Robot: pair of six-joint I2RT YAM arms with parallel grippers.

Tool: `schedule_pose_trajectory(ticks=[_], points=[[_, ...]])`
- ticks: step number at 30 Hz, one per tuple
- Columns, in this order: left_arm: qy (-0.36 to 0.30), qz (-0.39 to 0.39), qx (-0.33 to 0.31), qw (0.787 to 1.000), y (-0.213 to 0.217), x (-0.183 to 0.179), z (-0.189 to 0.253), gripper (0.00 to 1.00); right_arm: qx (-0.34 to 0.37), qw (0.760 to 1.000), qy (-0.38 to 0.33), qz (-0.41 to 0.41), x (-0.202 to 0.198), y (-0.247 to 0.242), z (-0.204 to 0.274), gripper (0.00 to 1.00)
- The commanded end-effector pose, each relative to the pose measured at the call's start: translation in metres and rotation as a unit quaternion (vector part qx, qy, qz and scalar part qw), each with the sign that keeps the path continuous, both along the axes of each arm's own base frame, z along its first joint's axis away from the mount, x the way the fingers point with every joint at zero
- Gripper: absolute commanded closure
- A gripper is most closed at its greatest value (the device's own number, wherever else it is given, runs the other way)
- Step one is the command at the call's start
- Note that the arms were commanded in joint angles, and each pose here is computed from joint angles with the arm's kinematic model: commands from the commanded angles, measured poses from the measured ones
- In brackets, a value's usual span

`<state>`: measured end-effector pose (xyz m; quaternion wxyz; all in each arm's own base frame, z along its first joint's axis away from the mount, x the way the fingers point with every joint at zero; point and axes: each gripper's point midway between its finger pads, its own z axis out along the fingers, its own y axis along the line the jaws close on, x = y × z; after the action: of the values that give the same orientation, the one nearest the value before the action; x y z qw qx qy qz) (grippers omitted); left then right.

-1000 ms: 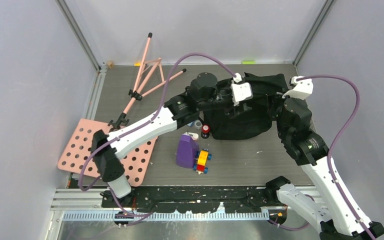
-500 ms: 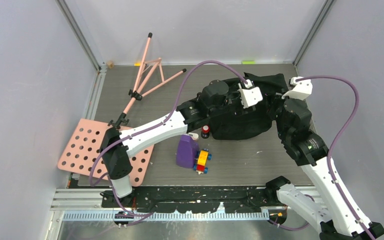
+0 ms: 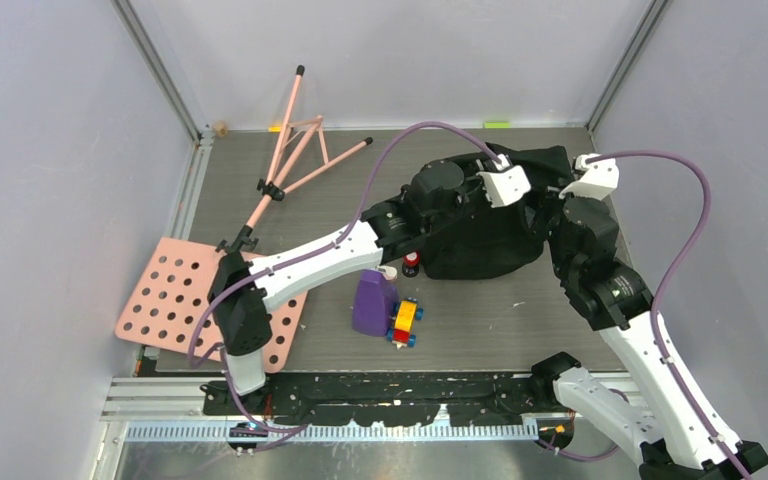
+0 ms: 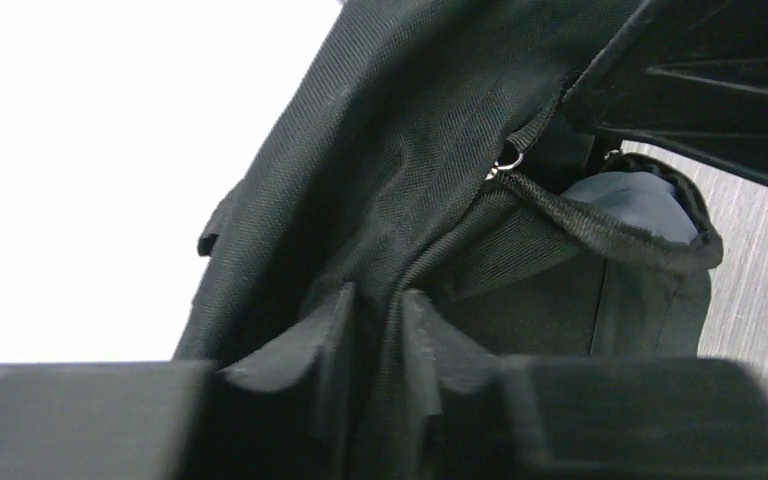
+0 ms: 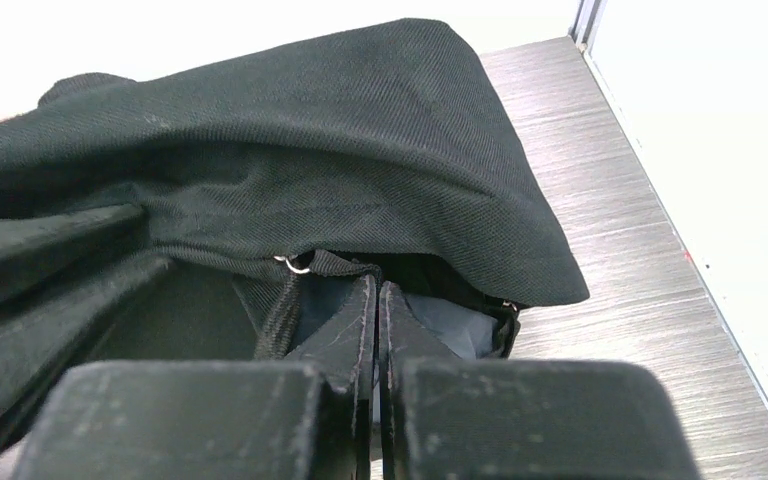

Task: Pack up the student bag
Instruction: Zip the student bag at the center of the board.

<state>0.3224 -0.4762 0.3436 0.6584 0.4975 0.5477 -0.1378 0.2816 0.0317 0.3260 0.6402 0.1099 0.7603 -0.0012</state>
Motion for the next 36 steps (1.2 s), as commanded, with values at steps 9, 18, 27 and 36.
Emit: schedule_pose_trajectory(ticks=[9,18,27,36], points=[[-0.072,0.140,-0.056,0.986,0.042,0.034,0.061,1.00,-0.024,0.991,0.020,-0.129,0.007,-0.042,-0.011,1.00],[-0.036,0.058,-0.014,0.998,0.045,0.011,0.055,0.62,-0.013,0.990,-0.008,-0.141,-0.007,-0.055,0.017,1.00],[0.088,-0.008,-0.064,0.994,0.050,0.009,0.063,0.42,0.005,0.995,-0.021,-0.096,-0.006,-0.040,0.035,1.00],[0.225,-0.065,-0.159,0.959,0.061,0.019,0.071,0.28,0.002,0.997,-0.010,-0.083,-0.001,-0.034,0.029,1.00]])
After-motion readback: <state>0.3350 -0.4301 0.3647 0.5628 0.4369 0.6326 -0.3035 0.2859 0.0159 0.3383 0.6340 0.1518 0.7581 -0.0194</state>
